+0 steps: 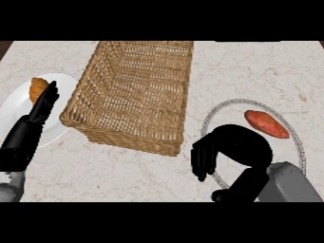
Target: Pick the sweet potato from the placemat and place it in the basket
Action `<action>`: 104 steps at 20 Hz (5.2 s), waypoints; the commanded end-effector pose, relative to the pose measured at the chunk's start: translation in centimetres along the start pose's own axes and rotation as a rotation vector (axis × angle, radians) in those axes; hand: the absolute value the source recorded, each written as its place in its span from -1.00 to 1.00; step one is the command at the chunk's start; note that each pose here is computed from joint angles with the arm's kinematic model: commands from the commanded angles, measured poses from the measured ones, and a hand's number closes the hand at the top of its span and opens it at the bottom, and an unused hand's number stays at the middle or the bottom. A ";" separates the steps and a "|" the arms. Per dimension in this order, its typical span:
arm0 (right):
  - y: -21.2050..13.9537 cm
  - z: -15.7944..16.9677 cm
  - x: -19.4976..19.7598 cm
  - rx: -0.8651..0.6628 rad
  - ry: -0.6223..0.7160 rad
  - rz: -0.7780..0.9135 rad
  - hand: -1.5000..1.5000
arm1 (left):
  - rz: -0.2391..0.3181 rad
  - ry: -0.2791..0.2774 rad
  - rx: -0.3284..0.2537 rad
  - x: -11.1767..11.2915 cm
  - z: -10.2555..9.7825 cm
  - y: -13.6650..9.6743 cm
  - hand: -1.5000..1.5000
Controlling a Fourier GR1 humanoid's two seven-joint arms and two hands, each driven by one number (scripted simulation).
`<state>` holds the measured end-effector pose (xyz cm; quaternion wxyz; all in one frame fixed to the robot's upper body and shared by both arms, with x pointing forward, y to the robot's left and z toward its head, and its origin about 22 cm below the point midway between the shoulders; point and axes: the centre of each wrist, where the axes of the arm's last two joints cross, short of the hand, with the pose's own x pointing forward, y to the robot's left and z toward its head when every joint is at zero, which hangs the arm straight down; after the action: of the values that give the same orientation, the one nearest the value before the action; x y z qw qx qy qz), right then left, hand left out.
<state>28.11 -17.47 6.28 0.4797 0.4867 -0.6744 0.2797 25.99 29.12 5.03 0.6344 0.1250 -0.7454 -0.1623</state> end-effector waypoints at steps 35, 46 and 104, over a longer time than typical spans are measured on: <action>-0.3 0.7 24.2 0.662 0.774 1.378 -1.00 | 0.005 -0.065 -0.023 3.8 -5.0 0.5 0.00; -5.8 3.5 16.5 0.782 0.878 1.473 -1.00 | 0.005 -0.041 -0.031 2.4 -3.4 1.3 0.00; -14.2 9.5 3.0 0.795 0.723 1.477 1.00 | -0.011 -0.023 0.009 1.3 -3.2 1.8 0.00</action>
<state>37.84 -30.38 4.89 0.1814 -0.0862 -0.4684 0.8604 28.78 29.54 7.12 0.6236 0.1272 -0.7534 -0.1653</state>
